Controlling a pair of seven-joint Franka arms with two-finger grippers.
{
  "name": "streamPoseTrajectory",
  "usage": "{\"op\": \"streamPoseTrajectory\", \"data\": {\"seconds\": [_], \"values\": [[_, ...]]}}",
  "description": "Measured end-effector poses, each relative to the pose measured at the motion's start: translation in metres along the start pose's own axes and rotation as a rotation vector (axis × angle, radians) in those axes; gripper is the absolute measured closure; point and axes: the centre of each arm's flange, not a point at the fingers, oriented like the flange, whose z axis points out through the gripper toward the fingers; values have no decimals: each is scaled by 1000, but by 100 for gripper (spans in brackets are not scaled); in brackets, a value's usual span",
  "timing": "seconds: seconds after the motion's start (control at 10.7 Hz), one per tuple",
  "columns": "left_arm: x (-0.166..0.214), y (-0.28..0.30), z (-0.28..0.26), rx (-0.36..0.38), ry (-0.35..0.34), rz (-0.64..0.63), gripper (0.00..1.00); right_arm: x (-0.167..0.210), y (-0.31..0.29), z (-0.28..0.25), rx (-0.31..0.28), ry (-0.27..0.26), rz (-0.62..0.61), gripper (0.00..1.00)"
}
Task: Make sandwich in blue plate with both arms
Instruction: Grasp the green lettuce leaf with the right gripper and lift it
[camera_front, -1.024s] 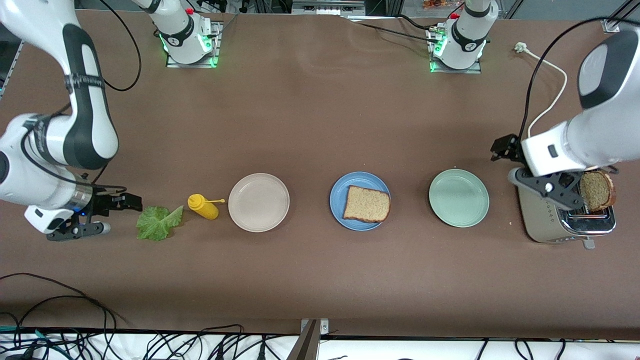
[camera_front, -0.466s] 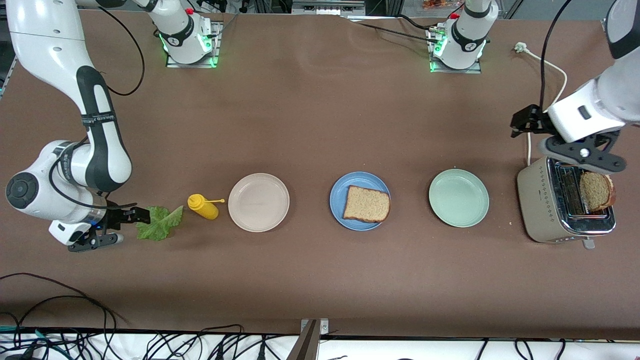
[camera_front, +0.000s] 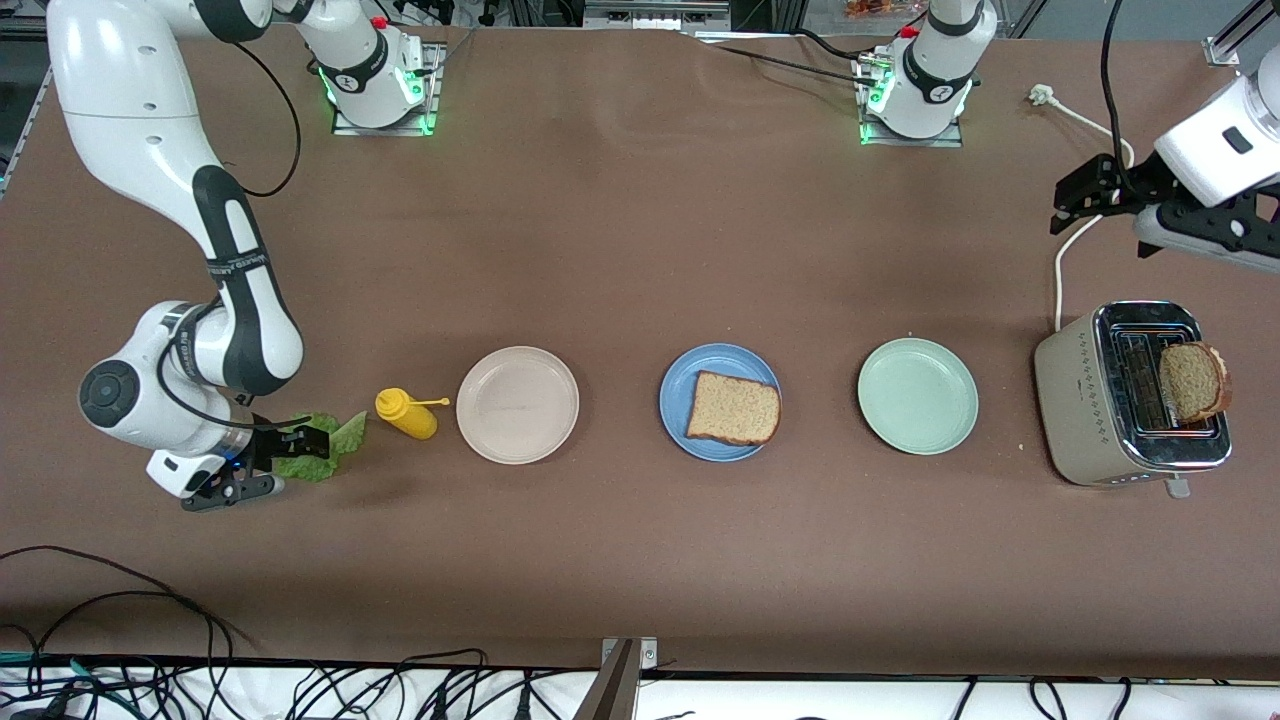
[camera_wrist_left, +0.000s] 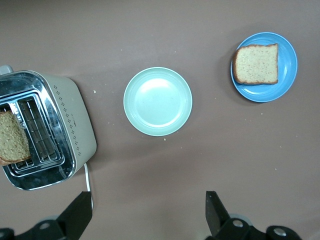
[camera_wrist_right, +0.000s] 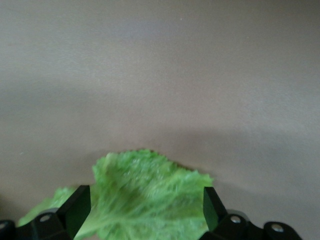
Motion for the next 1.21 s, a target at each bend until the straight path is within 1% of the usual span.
{"op": "streamPoseTrajectory", "data": {"seconds": [0.28,0.37,0.47,0.56,0.93,1.02,1.21], "values": [[-4,14,-4,15,0,22,0,-2,1,19,-10,8,0,0],[-4,19,-4,37,-4,29,0,-1,1,18,-10,10,-1,5],[-3,26,-5,47,-4,28,0,0,0,17,-10,11,-8,18],[-3,29,-5,48,-3,27,0,0,0,16,-10,14,-22,33],[-3,28,-3,47,-8,21,0,3,-2,11,-9,22,-41,85],[-3,28,-3,46,-10,21,0,3,-2,11,-9,23,-42,90],[-2,28,-1,45,-15,20,0,5,-4,9,-7,24,-48,92]]}}
